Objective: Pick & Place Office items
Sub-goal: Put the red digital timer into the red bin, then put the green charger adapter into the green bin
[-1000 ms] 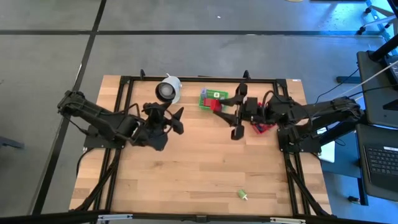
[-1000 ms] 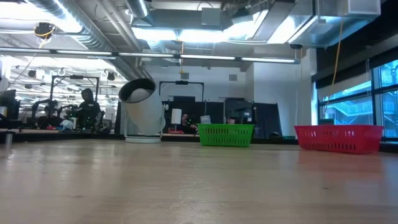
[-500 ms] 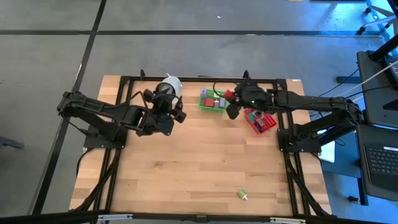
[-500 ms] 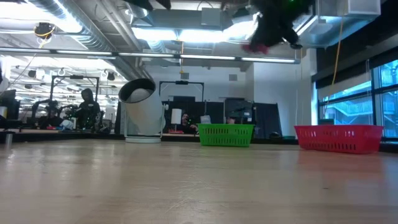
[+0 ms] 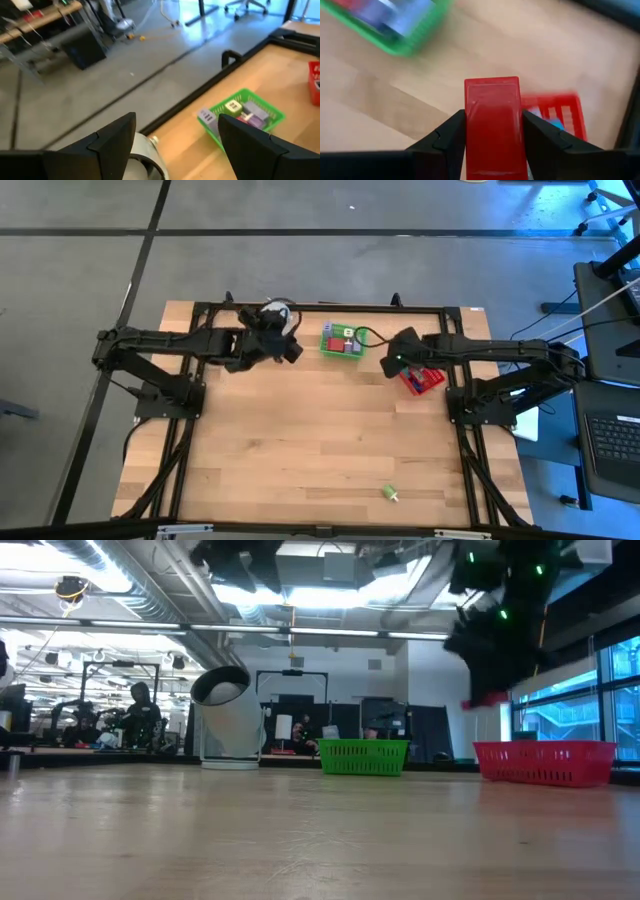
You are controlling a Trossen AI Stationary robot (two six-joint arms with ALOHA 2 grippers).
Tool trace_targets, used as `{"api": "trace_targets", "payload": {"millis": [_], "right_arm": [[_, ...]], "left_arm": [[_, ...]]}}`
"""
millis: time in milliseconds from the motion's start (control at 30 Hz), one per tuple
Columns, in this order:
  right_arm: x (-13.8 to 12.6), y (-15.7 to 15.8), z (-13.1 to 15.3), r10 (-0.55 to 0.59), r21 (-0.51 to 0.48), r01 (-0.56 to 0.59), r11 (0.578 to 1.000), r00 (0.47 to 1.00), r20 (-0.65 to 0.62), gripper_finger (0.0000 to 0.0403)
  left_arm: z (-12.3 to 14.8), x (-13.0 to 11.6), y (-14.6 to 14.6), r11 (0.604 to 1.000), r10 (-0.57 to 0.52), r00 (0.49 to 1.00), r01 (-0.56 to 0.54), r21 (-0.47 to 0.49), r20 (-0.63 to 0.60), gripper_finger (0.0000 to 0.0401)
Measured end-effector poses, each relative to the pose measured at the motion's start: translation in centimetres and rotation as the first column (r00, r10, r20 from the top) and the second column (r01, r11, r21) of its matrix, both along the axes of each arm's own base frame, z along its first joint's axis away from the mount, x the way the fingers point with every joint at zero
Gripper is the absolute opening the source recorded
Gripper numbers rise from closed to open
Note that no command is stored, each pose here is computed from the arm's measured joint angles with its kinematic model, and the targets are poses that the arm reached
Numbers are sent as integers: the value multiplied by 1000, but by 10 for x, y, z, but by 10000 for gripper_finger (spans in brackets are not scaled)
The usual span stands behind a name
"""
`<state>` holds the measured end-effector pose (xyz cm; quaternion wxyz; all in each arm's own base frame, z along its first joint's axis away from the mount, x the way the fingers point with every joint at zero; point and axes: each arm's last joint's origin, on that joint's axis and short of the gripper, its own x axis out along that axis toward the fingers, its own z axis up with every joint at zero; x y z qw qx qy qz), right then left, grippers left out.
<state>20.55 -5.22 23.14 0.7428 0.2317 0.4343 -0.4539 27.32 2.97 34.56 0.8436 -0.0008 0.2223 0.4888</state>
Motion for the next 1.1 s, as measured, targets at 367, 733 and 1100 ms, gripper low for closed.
{"api": "trace_targets", "payload": {"millis": [367,733,1100], "right_arm": [[-24,2,-47,-184,72,189,979,981,-67,168],[-19,1,-38,-172,59,174,983,984,-42,249],[5,14,13,222,282,-227,932,974,51,290]], "left_arm": [[-3,-2,31,992,-19,1000,21,-122,12,278],[1,2,35,989,-84,996,88,-116,33,278],[4,4,35,987,-107,992,114,-110,66,278]]}}
